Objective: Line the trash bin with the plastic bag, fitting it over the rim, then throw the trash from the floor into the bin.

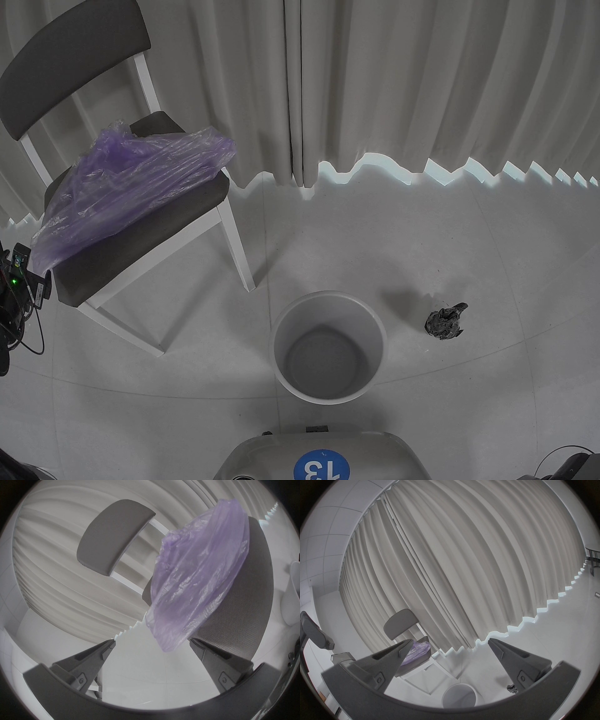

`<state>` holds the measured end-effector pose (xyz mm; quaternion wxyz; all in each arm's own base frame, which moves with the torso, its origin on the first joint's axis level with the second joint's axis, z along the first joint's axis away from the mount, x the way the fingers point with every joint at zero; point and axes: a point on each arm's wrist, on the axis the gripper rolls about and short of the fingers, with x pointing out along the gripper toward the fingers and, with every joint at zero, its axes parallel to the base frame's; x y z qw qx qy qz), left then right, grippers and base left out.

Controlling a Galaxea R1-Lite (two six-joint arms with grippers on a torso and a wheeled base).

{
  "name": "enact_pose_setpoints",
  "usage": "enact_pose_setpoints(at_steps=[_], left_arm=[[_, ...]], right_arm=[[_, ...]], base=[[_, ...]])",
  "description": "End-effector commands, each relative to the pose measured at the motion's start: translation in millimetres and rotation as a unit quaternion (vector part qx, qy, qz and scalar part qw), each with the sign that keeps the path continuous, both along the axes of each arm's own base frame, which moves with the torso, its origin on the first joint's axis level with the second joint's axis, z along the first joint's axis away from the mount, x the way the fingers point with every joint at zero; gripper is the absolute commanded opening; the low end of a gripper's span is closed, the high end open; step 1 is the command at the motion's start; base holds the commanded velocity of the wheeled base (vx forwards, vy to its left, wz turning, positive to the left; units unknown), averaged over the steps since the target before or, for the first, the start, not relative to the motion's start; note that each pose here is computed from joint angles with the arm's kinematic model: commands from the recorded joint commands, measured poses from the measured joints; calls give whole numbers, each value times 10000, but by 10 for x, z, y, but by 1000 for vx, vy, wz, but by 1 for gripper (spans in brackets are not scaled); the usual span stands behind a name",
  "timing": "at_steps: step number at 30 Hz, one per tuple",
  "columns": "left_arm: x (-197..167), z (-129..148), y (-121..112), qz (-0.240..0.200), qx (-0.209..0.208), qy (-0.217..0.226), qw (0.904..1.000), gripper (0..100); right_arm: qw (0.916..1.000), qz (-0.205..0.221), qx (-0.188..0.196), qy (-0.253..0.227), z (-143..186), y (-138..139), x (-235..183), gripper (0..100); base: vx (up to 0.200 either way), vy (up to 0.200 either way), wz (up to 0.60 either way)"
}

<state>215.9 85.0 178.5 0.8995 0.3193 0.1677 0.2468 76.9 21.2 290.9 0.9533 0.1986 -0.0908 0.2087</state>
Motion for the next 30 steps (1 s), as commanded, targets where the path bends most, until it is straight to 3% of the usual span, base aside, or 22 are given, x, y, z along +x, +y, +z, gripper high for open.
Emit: enact_pose_setpoints(at_steps=[1, 16, 30], left_arm=[[90, -80, 15, 50, -42, 147, 9999, 100], [51, 95, -22, 177, 103, -317, 9993, 100], [172, 111, 10, 275, 78, -411, 9987, 100]], right_arm=[[10000, 3, 11, -55, 14, -5, -21, 100], [9999, 10, 22, -115, 32, -11, -50, 100], [9998, 22, 32, -209, 45, -23, -103, 100]], base=[[0, 0, 0], [0, 0, 0], [0, 0, 0]])
